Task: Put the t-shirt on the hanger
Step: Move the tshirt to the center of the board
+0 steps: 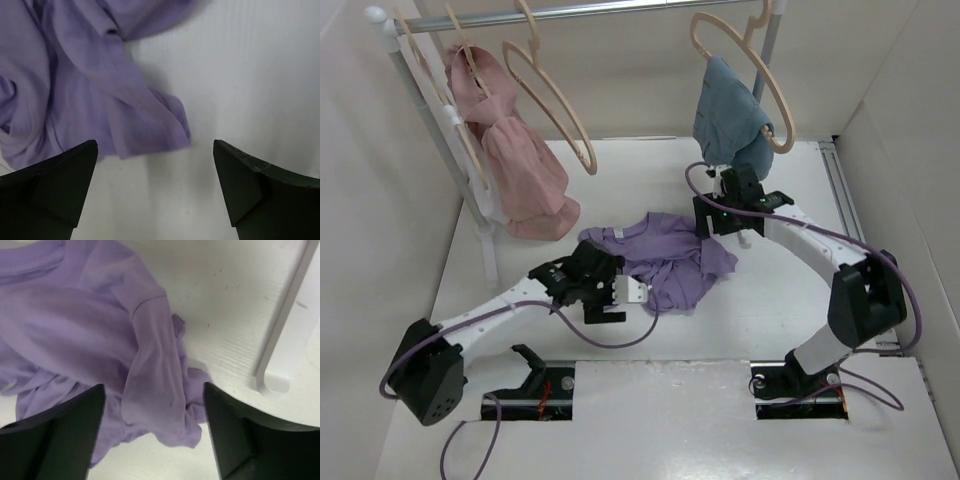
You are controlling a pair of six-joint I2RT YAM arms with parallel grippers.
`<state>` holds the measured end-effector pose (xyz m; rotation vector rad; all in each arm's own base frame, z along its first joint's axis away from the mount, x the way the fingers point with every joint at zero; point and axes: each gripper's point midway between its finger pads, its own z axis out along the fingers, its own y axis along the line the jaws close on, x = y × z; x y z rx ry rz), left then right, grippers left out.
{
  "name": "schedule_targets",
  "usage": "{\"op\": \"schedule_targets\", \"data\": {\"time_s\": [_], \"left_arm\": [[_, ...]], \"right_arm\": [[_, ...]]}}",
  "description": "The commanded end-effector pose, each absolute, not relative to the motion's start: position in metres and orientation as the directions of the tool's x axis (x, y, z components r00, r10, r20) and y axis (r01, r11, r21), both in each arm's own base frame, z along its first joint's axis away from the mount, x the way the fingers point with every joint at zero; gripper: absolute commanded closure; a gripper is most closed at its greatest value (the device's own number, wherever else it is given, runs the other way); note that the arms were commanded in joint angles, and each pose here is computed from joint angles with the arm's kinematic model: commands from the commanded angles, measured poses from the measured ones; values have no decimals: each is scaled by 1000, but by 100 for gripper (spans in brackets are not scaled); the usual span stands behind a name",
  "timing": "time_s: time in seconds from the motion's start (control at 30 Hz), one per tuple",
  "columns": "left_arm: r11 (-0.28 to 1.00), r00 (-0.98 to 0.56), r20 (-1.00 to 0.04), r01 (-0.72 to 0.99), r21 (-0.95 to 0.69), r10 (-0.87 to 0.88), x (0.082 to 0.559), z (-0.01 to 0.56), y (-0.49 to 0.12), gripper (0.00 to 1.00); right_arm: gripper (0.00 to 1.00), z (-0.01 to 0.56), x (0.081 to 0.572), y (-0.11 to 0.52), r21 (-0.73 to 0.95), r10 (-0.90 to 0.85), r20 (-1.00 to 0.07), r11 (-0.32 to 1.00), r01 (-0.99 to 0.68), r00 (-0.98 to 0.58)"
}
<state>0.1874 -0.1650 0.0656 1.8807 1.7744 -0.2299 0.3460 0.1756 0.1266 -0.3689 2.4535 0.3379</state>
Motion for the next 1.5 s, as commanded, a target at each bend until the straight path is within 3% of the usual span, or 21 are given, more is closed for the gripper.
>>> {"op": "schedule_targets", "data": {"time_s": [0.0, 0.07, 0.1, 0.17, 0.2, 0.23, 0.33, 0.37, 0.53, 0.6, 0.63, 0.67, 0.73, 0.8, 0.83, 0.87, 0.9, 0.93, 1.03, 1.23, 1.47], "left_arm": [[131, 73, -534, 933, 335, 842, 220, 69, -190, 0], [129, 56, -510, 938, 321, 859, 223, 47, -189, 8], [147, 38, -499, 934, 326, 865, 229, 41, -185, 32], [235, -59, -472, 917, 322, 879, 248, 25, -169, 57], [258, -99, -449, 916, 308, 888, 251, 17, -158, 68], [283, -130, -441, 911, 301, 888, 259, 14, -153, 92], [343, -214, -412, 899, 271, 886, 285, 7, -129, 100], [356, -219, -425, 893, 276, 878, 292, 11, -126, 100], [315, -93, -433, 821, 475, 896, 340, 39, -130, 100], [308, -75, -424, 801, 513, 902, 353, 46, -135, 100], [301, -58, -426, 794, 529, 903, 365, 53, -141, 95], [286, -48, -421, 802, 524, 906, 367, 54, -143, 77], [218, 16, -406, 824, 523, 914, 366, 56, -149, 62], [182, 85, -445, 833, 523, 892, 358, 73, -159, 52], [151, 115, -446, 842, 518, 888, 350, 75, -160, 38], [127, 129, -453, 861, 492, 882, 334, 80, -158, 32], [103, 156, -483, 879, 466, 862, 323, 84, -164, 11], [92, 159, -497, 891, 444, 853, 312, 86, -165, 0], [-5, 241, -521, 911, 413, 819, 276, 97, -166, 0], [-241, 394, -550, 913, 331, 736, 206, 105, -193, 2], [-375, 390, -616, 913, 161, 684, 156, 76, -237, 0]], "right_arm": [[21, 111, 349, 174, 127, -217, -562, 931, -343, -798], [30, 97, 344, 177, 119, -246, -526, 927, -357, -814], [34, 88, 337, 174, 117, -252, -503, 928, -354, -827], [37, 70, 326, 174, 138, -265, -445, 923, -358, -855], [43, 68, 322, 175, 147, -267, -435, 921, -361, -860], [60, 61, 315, 174, 162, -262, -413, 921, -353, -872], [87, 51, 286, 180, 173, -300, -361, 909, -380, -883], [100, 55, 279, 184, 178, -306, -370, 903, -391, -877], [100, 49, 194, 224, 299, -475, -245, 792, -532, -845], [100, 69, 191, 232, 252, -535, -285, 759, -600, -796], [100, 77, 189, 231, 244, -564, -292, 737, -630, -773], [100, 86, 191, 233, 261, -572, -316, 715, -649, -757], [60, 107, 201, 234, 277, -585, -370, 672, -687, -722], [37, 123, 211, 228, 308, -548, -384, 683, -662, -743], [20, 130, 214, 224, 305, -530, -404, 690, -656, -746], [11, 137, 220, 221, 302, -512, -426, 697, -650, -746], [11, 141, 228, 213, 300, -480, -439, 719, -627, -760], [10, 141, 232, 209, 298, -464, -448, 728, -617, -764], [10, 137, 255, 201, 257, -381, -470, 804, -536, -796], [26, 110, 314, 230, 253, -312, -511, 836, -487, -801], [43, 75, 359, 230, 223, -257, -485, 888, -402, -836]]}}
